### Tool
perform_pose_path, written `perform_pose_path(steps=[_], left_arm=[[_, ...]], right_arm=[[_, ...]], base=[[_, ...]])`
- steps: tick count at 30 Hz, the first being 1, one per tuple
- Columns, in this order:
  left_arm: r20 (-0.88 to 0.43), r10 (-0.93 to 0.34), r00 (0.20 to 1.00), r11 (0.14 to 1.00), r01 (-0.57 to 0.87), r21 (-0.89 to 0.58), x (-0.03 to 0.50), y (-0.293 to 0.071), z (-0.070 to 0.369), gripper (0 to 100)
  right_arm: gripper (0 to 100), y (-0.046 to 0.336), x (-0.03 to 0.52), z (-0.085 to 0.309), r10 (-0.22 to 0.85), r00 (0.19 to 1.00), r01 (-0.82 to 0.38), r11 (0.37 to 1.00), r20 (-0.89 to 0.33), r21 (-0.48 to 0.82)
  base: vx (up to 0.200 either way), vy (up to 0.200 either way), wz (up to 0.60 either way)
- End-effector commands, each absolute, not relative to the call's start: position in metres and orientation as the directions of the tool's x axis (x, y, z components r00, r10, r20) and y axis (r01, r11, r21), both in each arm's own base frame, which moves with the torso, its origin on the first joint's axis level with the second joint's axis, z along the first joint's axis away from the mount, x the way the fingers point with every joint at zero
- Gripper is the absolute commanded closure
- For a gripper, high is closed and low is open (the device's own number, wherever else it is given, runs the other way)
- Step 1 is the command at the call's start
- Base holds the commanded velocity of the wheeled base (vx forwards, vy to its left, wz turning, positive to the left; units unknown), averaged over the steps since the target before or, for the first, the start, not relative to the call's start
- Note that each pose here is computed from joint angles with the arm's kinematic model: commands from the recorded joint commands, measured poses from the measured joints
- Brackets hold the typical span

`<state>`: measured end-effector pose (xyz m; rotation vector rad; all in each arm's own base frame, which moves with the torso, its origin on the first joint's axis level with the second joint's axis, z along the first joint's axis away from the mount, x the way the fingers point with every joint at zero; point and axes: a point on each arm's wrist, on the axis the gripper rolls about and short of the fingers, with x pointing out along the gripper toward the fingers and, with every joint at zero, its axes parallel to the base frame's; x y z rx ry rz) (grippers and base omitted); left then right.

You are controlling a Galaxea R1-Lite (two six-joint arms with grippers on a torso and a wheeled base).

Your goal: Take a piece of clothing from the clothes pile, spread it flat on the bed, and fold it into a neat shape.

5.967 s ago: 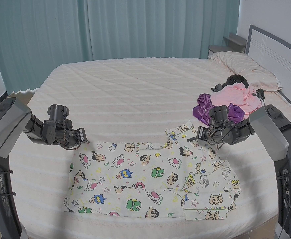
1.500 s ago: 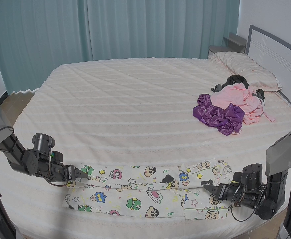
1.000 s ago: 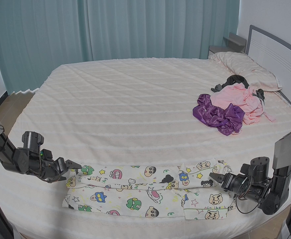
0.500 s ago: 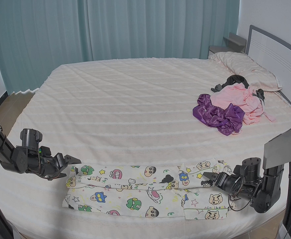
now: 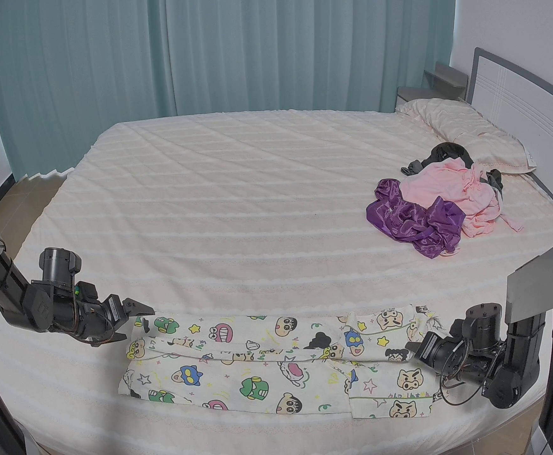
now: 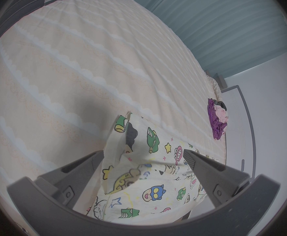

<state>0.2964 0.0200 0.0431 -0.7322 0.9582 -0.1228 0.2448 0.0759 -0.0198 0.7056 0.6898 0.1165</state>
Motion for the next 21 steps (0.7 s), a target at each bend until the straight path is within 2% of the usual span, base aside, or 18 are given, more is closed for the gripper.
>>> perform_pose_path(steps=[1, 15, 16, 21], left_arm=[[-0.707, -0.407, 0.579, 0.756, -0.221, -0.616, 0.295, 0.019, 0.040, 0], [-0.709, -0.407, 0.575, 0.758, -0.220, -0.614, 0.294, 0.019, 0.040, 0], [-0.710, -0.407, 0.575, 0.759, -0.220, -0.613, 0.294, 0.018, 0.040, 0], [-0.711, -0.404, 0.576, 0.766, -0.211, -0.607, 0.293, 0.015, 0.041, 0]], right_arm=[[100, 0.072, 0.234, -0.010, 0.320, 0.779, 0.124, 0.764, -0.540, 0.633], [100, 0.066, 0.216, -0.008, 0.308, 0.750, 0.114, 0.811, -0.585, 0.574], [0, 0.066, 0.215, -0.008, 0.308, 0.748, 0.115, 0.812, -0.588, 0.572], [0, 0.067, 0.214, -0.008, 0.310, 0.747, 0.111, 0.815, -0.589, 0.569]], base=[[0.000, 0.000, 0.00], [0.000, 0.000, 0.00], [0.000, 0.000, 0.00], [0.000, 0.000, 0.00]])
